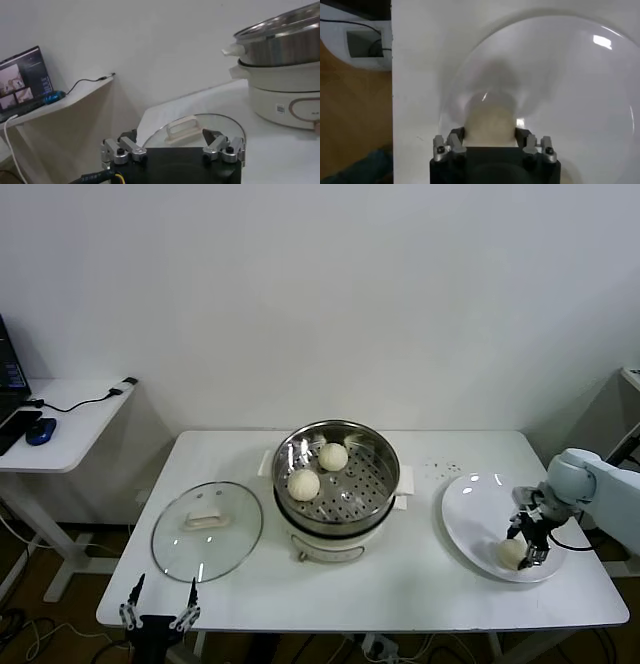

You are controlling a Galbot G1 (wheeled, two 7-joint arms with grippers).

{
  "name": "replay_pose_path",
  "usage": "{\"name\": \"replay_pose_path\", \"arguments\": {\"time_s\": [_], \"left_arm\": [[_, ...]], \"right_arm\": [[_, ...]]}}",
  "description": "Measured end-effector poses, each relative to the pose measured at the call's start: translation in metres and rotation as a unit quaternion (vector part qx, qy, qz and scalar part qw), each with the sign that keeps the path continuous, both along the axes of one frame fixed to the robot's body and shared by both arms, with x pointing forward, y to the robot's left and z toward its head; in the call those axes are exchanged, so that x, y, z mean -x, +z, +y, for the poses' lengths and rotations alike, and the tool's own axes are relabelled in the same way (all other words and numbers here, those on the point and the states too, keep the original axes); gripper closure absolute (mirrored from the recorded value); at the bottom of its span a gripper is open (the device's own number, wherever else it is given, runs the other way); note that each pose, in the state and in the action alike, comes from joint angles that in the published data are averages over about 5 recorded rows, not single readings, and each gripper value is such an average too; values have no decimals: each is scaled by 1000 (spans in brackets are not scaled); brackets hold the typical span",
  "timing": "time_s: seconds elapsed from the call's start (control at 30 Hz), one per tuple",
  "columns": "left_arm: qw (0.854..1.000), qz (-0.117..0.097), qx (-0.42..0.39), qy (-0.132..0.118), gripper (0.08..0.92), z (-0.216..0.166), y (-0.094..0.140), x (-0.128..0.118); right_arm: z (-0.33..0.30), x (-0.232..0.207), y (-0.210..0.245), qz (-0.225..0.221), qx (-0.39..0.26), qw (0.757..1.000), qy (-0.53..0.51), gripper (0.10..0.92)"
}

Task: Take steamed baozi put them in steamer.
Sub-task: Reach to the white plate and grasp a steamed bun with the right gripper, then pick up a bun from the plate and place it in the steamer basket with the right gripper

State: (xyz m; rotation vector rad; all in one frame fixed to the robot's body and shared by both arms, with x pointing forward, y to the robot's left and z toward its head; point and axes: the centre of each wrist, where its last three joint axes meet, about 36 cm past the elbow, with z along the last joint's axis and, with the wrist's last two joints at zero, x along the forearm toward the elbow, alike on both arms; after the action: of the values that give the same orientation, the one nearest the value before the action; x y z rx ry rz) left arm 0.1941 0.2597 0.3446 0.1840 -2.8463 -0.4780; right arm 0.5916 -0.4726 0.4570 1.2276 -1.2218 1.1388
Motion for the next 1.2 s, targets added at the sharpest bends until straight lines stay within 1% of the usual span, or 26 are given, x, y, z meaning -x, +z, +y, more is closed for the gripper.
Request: {"name": "replay_pose_path", "arguments": {"time_s": [0.17,0.37,0.53,0.67,0.8,0.97,1.07,1.2], "left_arm": [[1000,0,-1,-1,177,-1,0,0],[1000,-1,-1,-2,177,-2,1,0],[1000,-1,-1,-4,177,-2,1,-1],[1000,-1,-3,-6,177,-3,2,-1],[1000,-2,-4,-6,177,-3,3,-1],[1000,0,-6,-7,177,-4,3,0],[1000,0,-6,-7,177,-4,3,-1],[1000,0,-7,-6,177,-4,3,0]], "right_arm": [[-1,-2,4,0,-1,1000,5,431],[3,-10,21,-5,-6,1000,26,441],[22,-30,59,-24,-2,995,97,445],[52,-53,107,-54,11,980,191,445],[95,-75,164,-89,27,950,299,440],[163,-90,223,-122,45,895,427,440],[209,-93,244,-130,53,857,495,439],[268,-90,256,-133,57,810,569,444]]}}
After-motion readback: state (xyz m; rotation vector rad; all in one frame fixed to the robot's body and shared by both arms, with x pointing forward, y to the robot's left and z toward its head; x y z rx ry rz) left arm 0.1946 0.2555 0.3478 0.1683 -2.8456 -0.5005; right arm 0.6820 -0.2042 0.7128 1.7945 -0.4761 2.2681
